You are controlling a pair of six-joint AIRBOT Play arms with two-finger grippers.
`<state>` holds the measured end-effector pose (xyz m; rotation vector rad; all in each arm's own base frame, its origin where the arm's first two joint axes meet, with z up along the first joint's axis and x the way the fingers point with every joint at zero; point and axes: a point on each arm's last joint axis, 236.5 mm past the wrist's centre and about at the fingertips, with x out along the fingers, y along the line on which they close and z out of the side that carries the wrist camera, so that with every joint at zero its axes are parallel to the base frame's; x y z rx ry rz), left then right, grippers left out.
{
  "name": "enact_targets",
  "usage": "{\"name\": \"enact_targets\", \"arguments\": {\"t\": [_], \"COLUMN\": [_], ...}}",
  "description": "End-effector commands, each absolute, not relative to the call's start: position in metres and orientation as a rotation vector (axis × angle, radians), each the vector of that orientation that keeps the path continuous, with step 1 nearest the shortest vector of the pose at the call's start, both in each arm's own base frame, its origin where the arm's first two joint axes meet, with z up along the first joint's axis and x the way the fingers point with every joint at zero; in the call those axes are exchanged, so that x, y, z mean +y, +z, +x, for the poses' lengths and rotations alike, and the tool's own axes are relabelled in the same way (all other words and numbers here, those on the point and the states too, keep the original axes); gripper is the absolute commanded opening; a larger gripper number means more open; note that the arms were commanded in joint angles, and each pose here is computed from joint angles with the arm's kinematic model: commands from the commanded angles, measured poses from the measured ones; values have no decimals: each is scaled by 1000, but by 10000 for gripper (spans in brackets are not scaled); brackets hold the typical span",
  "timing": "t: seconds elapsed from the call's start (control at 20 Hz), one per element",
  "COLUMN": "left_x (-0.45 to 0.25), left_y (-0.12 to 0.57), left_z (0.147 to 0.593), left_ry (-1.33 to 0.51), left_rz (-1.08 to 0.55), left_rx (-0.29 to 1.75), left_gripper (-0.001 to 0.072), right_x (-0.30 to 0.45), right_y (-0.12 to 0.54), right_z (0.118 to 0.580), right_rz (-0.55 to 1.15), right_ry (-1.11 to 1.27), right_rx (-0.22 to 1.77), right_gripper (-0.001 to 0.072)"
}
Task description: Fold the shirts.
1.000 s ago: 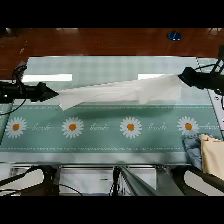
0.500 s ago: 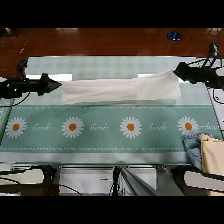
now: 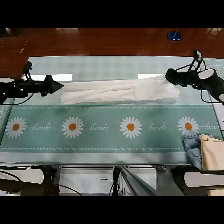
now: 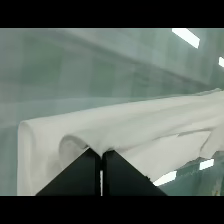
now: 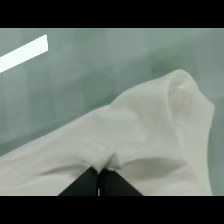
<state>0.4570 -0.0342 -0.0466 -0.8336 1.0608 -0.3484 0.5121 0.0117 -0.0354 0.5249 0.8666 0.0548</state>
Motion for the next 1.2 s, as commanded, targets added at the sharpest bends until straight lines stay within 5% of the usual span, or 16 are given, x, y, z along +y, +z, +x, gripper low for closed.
{"name": "enact_targets", "arguments": {"t": [0.0, 0.1, 0.15, 0.25, 0.3, 0.45, 0.55, 0.85, 1.05, 1.15], "left_x": [-24, -23, -23, -25, -25, -4, 14, -4, -32, -44], "left_y": [-69, -72, -71, -59, -48, -5, 19, 37, 36, 35], "left_z": [442, 437, 437, 438, 439, 448, 451, 439, 439, 438], "left_ry": [-286, -291, -296, -343, -379, -440, -436, -485, -539, -561], "left_rz": [-779, -752, -751, -730, -715, -695, -643, -567, -533, -519], "left_rx": [1153, 1174, 1174, 1170, 1165, 1121, 1090, 1121, 1140, 1150], "left_gripper": [21, 28, 116, 496, 544, 530, 450, 450, 441, 374], "right_x": [6, 4, 3, 0, -3, -46, -82, -110, -84, -73], "right_y": [-52, -55, -54, -40, -21, 55, 72, -22, -49, -59], "right_z": [505, 503, 504, 509, 514, 527, 516, 440, 464, 482], "right_rz": [472, 447, 448, 445, 424, 337, 311, 608, 751, 796], "right_ry": [34, 32, 31, 32, 43, -2, -45, 22, 124, 143], "right_rx": [918, 929, 925, 894, 857, 711, 753, 1191, 1163, 1123], "right_gripper": [25, 26, 31, 298, 408, 436, 540, 589, 589, 589]}}
